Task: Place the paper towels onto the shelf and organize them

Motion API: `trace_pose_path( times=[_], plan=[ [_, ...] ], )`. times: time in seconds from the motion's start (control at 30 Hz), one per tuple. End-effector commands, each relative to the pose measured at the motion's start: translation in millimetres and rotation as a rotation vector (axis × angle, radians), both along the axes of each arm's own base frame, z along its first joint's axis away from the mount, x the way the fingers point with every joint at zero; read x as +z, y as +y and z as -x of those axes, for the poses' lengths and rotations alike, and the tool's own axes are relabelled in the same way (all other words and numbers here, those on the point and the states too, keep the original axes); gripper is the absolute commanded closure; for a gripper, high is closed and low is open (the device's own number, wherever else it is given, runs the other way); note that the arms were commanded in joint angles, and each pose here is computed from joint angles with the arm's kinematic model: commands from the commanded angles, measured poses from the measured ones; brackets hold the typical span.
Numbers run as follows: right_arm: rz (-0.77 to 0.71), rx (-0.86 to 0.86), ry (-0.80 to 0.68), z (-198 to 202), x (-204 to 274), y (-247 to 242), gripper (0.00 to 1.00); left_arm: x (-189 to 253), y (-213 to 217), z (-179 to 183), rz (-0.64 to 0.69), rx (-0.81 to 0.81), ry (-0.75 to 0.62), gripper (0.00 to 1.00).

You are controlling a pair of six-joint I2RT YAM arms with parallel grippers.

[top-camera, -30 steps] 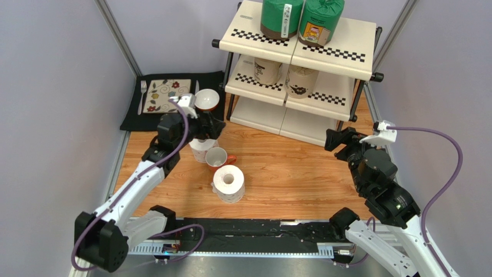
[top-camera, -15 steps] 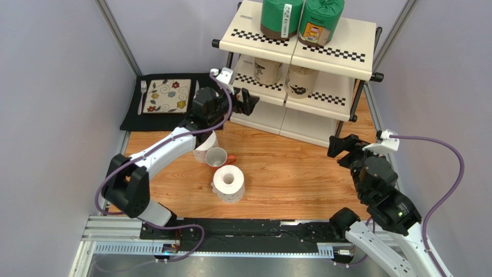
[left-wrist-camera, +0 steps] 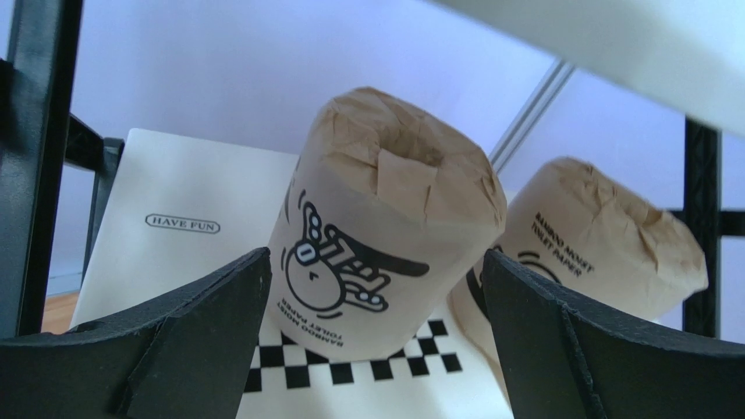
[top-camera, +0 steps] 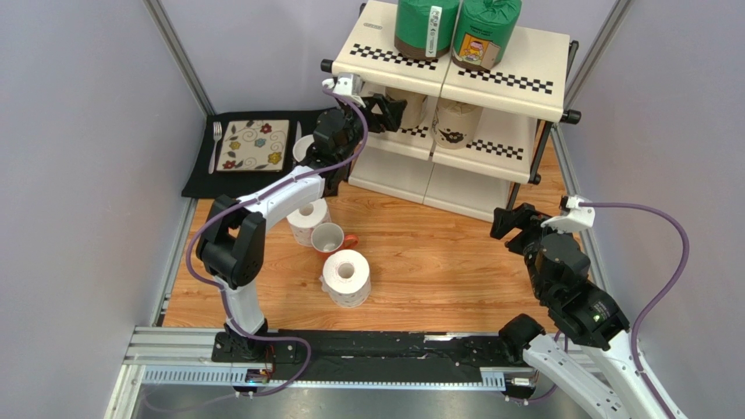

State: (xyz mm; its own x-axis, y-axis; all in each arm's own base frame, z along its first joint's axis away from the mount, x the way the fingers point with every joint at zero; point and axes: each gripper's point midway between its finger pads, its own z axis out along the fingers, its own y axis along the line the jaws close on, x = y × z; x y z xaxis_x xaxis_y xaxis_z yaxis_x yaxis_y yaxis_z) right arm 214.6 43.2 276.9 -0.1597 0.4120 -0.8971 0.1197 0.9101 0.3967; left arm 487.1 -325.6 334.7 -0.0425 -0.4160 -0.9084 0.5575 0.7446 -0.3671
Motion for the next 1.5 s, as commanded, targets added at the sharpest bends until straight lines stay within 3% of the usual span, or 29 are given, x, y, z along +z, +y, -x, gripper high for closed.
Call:
trace_pose_path(
  times=[0.0,0.27,0.7,1.47],
  plan=[
    [-0.019,-0.016,-0.043,-2.5,12.1,-1.5,0.23,52.2,8.4,-0.9,0.220,0.041,-0.096,0.01],
    [-0.018,-0.017,-0.040,-2.2,9.3,-2.2,0.22,49.4,25.3,-3.6,0.416,0.095,-0.091,0.01],
    [-0.002,-0.037,-0.046,-0.4,9.0,-8.1,0.20,46.7,16.4,-32.2,0.568,0.093,-0.081,0.01],
    [0.038,-0.052,-0.032,-2.3,3.1,-11.3,0.18,64.0,0.0,-61.6,0.650,0.067,-0.075,0.01]
  ],
)
